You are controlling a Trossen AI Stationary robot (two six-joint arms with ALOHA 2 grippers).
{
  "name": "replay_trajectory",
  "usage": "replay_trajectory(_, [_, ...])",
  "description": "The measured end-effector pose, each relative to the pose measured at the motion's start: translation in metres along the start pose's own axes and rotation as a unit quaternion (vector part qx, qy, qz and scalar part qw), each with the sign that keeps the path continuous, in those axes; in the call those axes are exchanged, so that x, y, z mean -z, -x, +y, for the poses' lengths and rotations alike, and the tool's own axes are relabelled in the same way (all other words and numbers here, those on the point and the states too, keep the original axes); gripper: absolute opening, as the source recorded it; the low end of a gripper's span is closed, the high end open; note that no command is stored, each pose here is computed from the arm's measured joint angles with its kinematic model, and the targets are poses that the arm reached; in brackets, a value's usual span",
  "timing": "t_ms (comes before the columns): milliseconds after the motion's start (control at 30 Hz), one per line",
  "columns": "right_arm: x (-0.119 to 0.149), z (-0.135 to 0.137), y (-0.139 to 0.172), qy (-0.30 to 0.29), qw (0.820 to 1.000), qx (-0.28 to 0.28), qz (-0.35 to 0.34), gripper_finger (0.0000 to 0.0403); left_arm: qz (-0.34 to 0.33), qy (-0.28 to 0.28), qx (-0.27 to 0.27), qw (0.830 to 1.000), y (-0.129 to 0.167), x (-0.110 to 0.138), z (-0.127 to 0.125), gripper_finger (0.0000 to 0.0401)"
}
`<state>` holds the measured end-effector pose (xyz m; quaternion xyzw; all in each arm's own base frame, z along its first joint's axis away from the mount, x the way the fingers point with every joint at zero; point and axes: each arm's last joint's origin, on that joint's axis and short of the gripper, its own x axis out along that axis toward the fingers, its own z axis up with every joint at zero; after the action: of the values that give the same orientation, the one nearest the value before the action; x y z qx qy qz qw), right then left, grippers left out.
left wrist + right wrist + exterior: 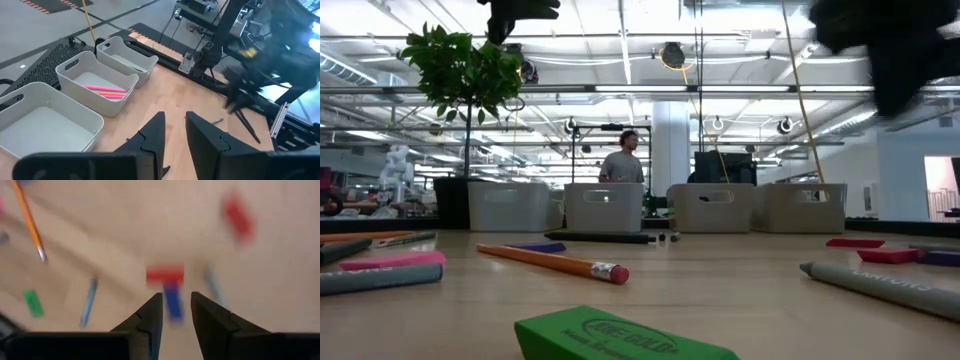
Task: Sort crayons/erasers/pens/pencils in bins
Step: Put the black pen into the top right gray bin
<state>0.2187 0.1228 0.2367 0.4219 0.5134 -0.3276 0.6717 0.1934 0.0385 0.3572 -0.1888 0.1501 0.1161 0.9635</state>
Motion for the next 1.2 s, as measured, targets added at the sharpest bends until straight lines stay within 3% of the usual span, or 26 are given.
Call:
replay_trajectory(167, [0.066,-0.006,-0.009,-0.152,0.985,0.046,0.06,0.0093,0.002,-0.001,0.004,1.0,0.0,0.0,0.0,0.0081])
replay_trajectory(267, [0.088,-0.012,-0.015,-0.179,0.972,0.104,0.111,0.0093,0.014,0.001,0.015,1.0,0.0,0.002,-0.001,0.0081])
replay_trajectory(433, [0.096,-0.017,-0.03,-0.186,0.958,0.166,0.143,0.0097,0.04,0.001,0.031,0.999,0.0,0.006,-0.002,0.0081])
replay_trajectory(633, [0.102,-0.025,-0.057,-0.191,0.954,0.13,0.19,0.01,0.047,-0.007,0.048,0.998,0.0,0.009,-0.008,0.0081])
replay_trajectory(767, [0.1,-0.04,-0.073,-0.193,0.95,0.143,0.199,0.01,0.05,-0.009,0.057,0.997,0.0,0.01,-0.012,0.0081])
replay_trajectory(933, [0.1,-0.047,-0.084,-0.193,0.945,0.132,0.23,0.01,0.054,-0.014,0.067,0.996,0.001,0.012,-0.016,0.0081])
replay_trajectory(1200, [0.099,-0.05,-0.087,-0.187,0.95,0.126,0.216,0.0101,0.054,-0.012,0.07,0.996,0.001,0.012,-0.017,0.0081])
